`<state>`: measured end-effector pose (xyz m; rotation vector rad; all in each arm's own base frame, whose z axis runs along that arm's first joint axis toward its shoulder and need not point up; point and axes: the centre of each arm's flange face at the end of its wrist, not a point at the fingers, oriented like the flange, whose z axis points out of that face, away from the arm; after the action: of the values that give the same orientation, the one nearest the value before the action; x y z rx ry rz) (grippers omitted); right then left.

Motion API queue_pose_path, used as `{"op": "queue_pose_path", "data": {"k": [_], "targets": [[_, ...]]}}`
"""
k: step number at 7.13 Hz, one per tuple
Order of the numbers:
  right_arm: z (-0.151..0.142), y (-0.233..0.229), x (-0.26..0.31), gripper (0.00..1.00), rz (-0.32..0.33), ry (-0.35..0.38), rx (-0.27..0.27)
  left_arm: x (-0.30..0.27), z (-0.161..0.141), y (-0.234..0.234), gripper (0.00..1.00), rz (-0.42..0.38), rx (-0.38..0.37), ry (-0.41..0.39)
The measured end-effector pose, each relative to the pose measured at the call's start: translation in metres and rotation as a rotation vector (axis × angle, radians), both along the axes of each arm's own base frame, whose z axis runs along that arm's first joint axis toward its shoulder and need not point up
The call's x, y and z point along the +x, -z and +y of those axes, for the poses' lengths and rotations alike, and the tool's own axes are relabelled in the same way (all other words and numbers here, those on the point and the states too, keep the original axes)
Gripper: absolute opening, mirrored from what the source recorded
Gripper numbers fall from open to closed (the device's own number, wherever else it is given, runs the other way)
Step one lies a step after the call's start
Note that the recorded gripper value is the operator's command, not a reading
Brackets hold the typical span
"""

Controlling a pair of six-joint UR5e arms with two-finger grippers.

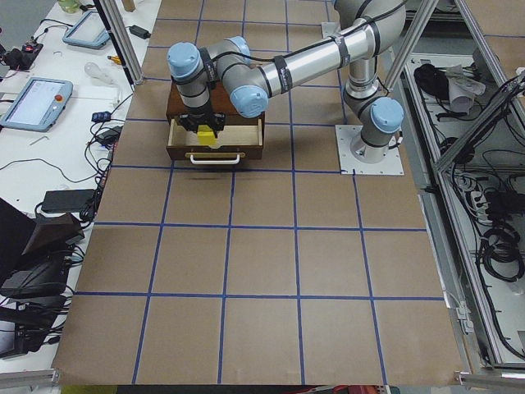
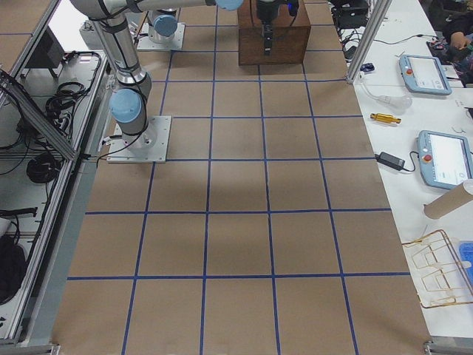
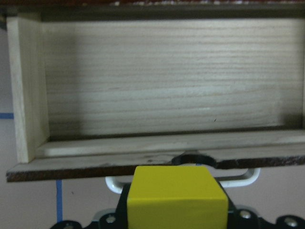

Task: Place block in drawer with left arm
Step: 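Lift the yellow cube and carry it over the open drawer, then lower the cube into the drawer and open the left gripper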

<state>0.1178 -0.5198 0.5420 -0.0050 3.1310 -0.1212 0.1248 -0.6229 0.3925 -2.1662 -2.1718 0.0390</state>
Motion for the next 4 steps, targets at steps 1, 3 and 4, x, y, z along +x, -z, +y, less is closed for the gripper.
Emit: {"op": "queue_pose_path", "data": {"k": [1, 3, 4], "targets": [[0.000, 0.000, 0.000, 1.00, 0.000, -0.001, 0.000, -0.015, 0.003, 0.003, 0.00, -0.003, -0.006, 0.012], [0.000, 0.000, 0.000, 1.00, 0.000, -0.001, 0.000, -0.030, 0.006, 0.009, 0.00, 0.001, -0.006, 0.030], [0.000, 0.000, 0.000, 1.00, 0.001, -0.002, 0.001, -0.033, 0.008, 0.016, 0.00, 0.003, -0.004, 0.035]]}}
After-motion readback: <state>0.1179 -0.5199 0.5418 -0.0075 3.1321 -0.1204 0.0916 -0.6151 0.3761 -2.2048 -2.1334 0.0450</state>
